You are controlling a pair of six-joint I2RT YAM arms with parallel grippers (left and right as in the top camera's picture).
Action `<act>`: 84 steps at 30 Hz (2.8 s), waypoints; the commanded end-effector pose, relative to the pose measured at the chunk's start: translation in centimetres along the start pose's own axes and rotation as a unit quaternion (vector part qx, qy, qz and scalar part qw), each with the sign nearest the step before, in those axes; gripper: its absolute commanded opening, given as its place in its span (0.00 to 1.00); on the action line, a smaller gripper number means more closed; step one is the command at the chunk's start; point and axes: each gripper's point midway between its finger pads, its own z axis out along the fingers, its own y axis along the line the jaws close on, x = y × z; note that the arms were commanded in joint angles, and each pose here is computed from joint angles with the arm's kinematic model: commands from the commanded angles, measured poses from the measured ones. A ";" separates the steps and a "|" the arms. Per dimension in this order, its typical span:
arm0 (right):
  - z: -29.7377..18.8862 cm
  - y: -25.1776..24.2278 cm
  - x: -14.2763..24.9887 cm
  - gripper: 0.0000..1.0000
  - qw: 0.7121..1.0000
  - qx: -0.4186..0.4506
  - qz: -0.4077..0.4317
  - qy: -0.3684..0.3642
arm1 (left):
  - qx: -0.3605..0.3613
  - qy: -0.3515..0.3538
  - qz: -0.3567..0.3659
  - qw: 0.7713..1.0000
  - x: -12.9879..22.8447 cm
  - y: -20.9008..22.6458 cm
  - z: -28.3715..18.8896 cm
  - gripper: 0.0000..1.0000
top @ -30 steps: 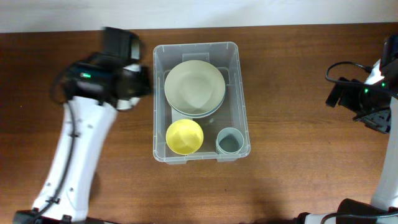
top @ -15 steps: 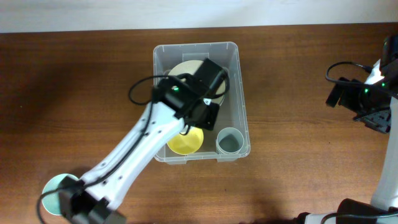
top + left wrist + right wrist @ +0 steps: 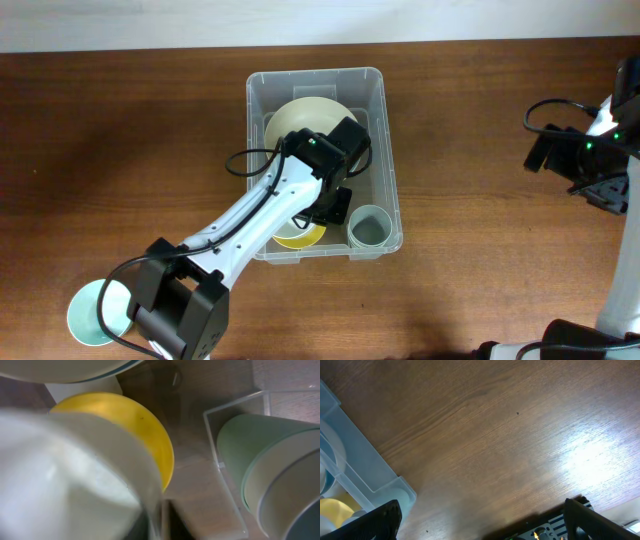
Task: Pack container
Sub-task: 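Place the white bowl onto the yellow bowl in the bin, release, then move the left gripper to the mint-green bowl and grasp its rim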
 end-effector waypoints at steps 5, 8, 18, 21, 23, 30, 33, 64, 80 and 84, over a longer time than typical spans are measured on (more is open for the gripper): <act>0.1 -0.1 -0.1 0.99 1.000 0.006 -0.006 -0.002 | 0.003 -0.001 -0.023 1.000 0.1 1.2 -0.9 0.51; 0.1 -0.1 -0.1 0.99 1.000 0.006 -0.006 -0.002 | -0.021 -0.032 -0.066 0.997 -0.3 4.3 -3.2 0.51; 0.1 -0.1 -0.1 0.99 1.000 0.005 -0.006 -0.002 | -0.076 -0.198 -0.336 0.918 4.1 21.6 -15.4 0.52; 0.1 -0.1 -0.1 0.99 1.000 0.006 -0.006 -0.002 | -0.095 -0.211 -0.425 0.875 7.7 26.2 -16.4 0.52; 0.1 -0.1 -0.2 0.99 1.000 0.005 -0.006 -0.002 | -0.110 -0.202 -0.479 0.847 10.6 28.9 -15.6 0.57; 0.1 0.0 -0.2 0.99 1.000 0.005 -0.006 -0.003 | -0.112 -0.111 -0.598 0.786 18.0 32.4 -7.5 0.70; 0.1 0.0 -0.2 0.99 1.000 0.005 -0.006 -0.003 | -0.094 -0.082 -0.622 0.773 19.4 32.6 -3.5 0.72; 0.1 -0.1 -0.1 0.99 1.000 0.006 -0.006 -0.002 | -0.023 0.044 -0.636 0.770 19.1 32.3 8.6 0.24; 0.1 -0.1 -0.1 0.99 1.000 0.006 -0.006 -0.002 | -0.030 0.007 -0.616 0.787 16.7 33.0 6.8 0.01; 0.1 -0.1 -0.1 0.99 1.000 0.006 -0.006 -0.002 | -0.034 -0.042 -0.585 0.809 13.7 32.8 3.7 0.01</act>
